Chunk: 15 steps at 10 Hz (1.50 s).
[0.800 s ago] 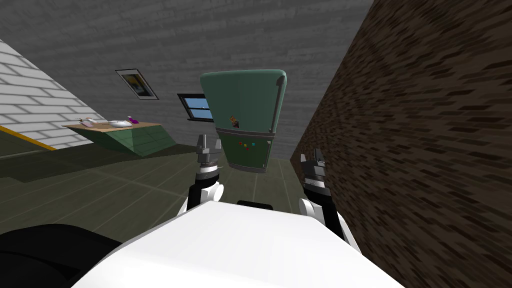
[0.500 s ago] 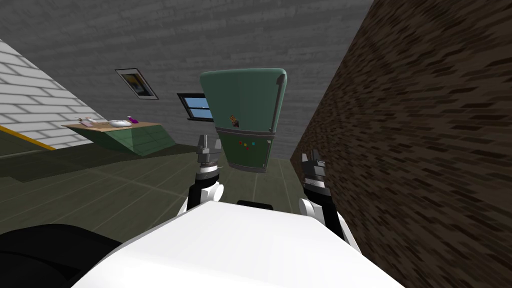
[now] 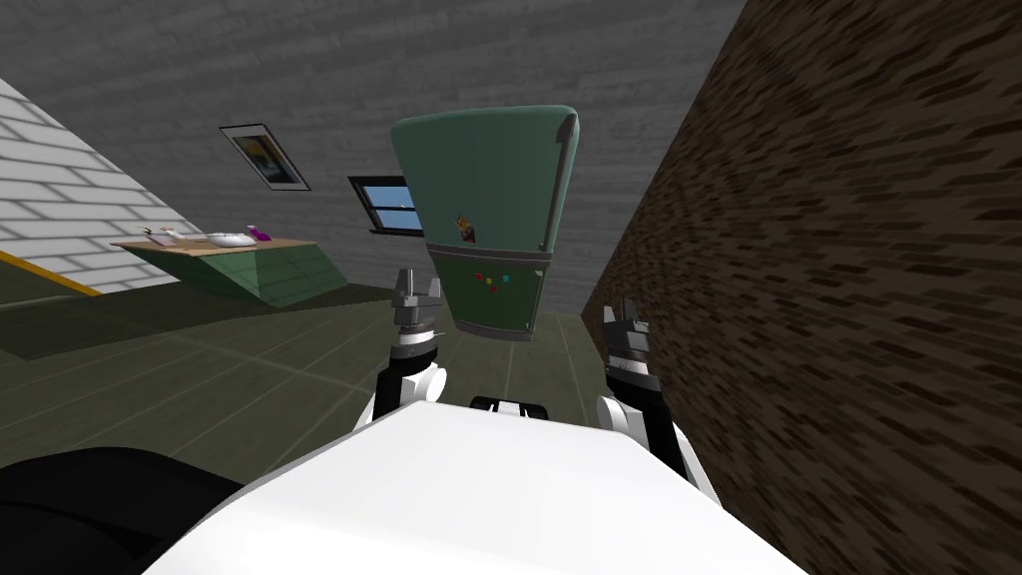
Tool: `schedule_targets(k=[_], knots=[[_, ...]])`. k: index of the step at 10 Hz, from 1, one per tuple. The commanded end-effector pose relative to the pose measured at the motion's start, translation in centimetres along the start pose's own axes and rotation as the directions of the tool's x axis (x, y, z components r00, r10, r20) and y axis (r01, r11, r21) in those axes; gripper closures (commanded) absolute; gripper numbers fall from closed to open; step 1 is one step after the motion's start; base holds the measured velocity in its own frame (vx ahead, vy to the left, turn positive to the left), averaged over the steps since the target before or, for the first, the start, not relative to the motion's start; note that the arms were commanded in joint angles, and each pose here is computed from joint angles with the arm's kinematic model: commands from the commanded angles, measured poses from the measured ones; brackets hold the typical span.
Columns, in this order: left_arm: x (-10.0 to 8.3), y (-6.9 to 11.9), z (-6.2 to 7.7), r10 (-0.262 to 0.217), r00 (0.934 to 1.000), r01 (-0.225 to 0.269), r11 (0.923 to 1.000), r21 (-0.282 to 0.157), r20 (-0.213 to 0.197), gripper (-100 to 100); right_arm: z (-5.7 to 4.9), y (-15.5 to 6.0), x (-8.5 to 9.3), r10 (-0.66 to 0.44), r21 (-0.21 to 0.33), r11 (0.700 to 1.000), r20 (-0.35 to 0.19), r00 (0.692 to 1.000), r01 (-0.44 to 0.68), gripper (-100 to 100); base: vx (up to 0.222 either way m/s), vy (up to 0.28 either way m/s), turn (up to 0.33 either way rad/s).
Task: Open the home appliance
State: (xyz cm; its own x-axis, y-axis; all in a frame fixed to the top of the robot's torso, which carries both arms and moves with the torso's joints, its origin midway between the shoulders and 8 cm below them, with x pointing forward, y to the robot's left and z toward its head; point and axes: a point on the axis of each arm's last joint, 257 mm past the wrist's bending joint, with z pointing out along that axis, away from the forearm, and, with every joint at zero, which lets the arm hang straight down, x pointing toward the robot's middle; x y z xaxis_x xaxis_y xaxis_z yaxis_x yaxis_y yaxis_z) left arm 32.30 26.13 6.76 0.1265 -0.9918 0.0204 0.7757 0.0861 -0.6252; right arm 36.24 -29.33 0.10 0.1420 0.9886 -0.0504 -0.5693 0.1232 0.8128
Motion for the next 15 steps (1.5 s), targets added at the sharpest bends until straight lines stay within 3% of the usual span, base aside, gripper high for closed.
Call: schedule_targets(k=[1, 2, 6, 9, 10, 14, 15], knots=[[0.0, 0.0, 0.0, 0.000, 1.0000, 0.000, 1.0000, 0.000, 0.000, 0, 0.0, 0.0, 0.0, 0.000, 0.000, 1.000, 0.000, 1.000, 0.000, 0, 0.000, 0.000, 0.000], [0.6, 0.5, 0.1, 0.000, 0.9994, -0.001, 0.9999, -0.011, -0.033, -100, 0.0, 0.0, 0.0, 0.000, 0.000, 1.000, 0.000, 1.000, 0.000, 0, 0.008, -0.010, -0.017], [2.8, 3.1, 0.7, -0.015, 0.9910, 0.007, 0.9980, -0.063, -0.133, -100, 0.0, 0.0, 0.0, 0.000, 0.001, 1.000, 0.000, 1.000, 0.000, 0, 0.009, -0.040, -0.035], [5.0, 5.8, 1.5, -0.036, 0.9769, 0.011, 0.9930, -0.117, -0.211, -100, 0.0, 0.0, 0.0, 0.000, 0.001, 1.000, 0.000, 1.000, 0.000, 0, 0.019, -0.062, -0.060], [5.0, 5.8, 1.5, -0.036, 0.9769, 0.011, 0.9929, -0.118, -0.211, -100, 0.0, 0.0, 0.0, 0.000, 0.001, 1.000, 0.000, 1.000, 0.000, 0, 0.022, -0.051, -0.020], [8.1, 9.8, 2.7, -0.054, 0.9454, -0.010, 0.9804, -0.197, -0.321, -100, 0.0, 0.0, 0.0, 0.000, 0.001, 1.000, 0.000, 1.000, 0.000, 0, 0.024, -0.071, -0.072], [8.2, 9.8, 2.9, -0.055, 0.9449, -0.011, 0.9803, -0.197, -0.323, -100, 0.0, 0.0, 0.0, 0.000, 0.001, 1.000, 0.000, 1.000, 0.000, 0, 0.016, -0.076, -0.016]])
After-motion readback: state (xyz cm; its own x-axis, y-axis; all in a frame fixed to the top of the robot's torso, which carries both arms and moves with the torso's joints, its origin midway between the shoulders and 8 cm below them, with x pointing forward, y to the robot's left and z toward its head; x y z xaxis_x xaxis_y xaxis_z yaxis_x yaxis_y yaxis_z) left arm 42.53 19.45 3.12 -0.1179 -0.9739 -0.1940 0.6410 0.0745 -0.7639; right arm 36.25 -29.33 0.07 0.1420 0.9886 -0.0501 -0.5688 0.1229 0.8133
